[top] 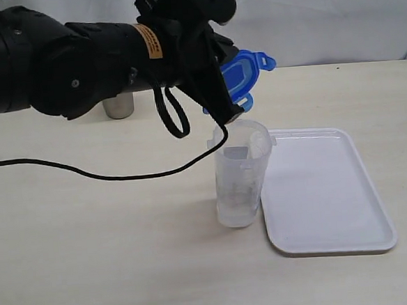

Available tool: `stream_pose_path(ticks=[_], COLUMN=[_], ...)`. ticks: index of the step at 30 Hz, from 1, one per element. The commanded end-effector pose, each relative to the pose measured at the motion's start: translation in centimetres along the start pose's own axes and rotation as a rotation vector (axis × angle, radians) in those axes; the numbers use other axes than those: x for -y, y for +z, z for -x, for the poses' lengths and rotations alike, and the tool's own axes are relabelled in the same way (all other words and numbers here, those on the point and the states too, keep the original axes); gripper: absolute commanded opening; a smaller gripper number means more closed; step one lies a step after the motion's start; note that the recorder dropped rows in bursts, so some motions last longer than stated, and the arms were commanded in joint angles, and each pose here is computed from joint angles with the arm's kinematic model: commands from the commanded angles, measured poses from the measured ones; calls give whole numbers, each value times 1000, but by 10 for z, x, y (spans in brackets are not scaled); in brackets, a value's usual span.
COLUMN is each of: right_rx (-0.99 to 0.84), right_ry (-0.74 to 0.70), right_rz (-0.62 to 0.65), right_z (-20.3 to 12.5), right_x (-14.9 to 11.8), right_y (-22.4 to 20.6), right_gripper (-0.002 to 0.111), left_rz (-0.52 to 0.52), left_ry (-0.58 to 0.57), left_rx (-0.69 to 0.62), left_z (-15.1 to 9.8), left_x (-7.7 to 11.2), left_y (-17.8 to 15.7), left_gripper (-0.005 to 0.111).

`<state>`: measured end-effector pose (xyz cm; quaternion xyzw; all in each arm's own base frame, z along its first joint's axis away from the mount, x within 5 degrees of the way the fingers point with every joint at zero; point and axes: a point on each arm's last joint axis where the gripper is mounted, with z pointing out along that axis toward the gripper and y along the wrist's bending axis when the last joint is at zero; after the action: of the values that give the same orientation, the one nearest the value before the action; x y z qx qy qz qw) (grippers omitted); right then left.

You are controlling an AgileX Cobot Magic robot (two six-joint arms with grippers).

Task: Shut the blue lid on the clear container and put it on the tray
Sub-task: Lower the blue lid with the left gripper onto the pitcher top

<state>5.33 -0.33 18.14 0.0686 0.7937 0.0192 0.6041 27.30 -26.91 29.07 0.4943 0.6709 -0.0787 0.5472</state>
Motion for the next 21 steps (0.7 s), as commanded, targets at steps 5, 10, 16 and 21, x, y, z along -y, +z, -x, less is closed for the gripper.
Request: stream_pose_path(ticks=[5,10,16,21], right_rx=[7,7,7,7], right_ry=[2,2,2,2], right_rz=[0,0,0,0], right_z=[0,0,0,0], right_x=[0,0,0,0], right_y=[0,0,0,0], right_gripper=[4,4,4,4], left_rz=[-34,-32,-39,11], left_ry=[193,251,389,479], left_rx=[-4,-12,-77,-187], left_z=[5,6,0,-9], left_x=[12,11,11,4], left_y=[-3,-6,-6,-8], left_gripper=[0,0,0,0])
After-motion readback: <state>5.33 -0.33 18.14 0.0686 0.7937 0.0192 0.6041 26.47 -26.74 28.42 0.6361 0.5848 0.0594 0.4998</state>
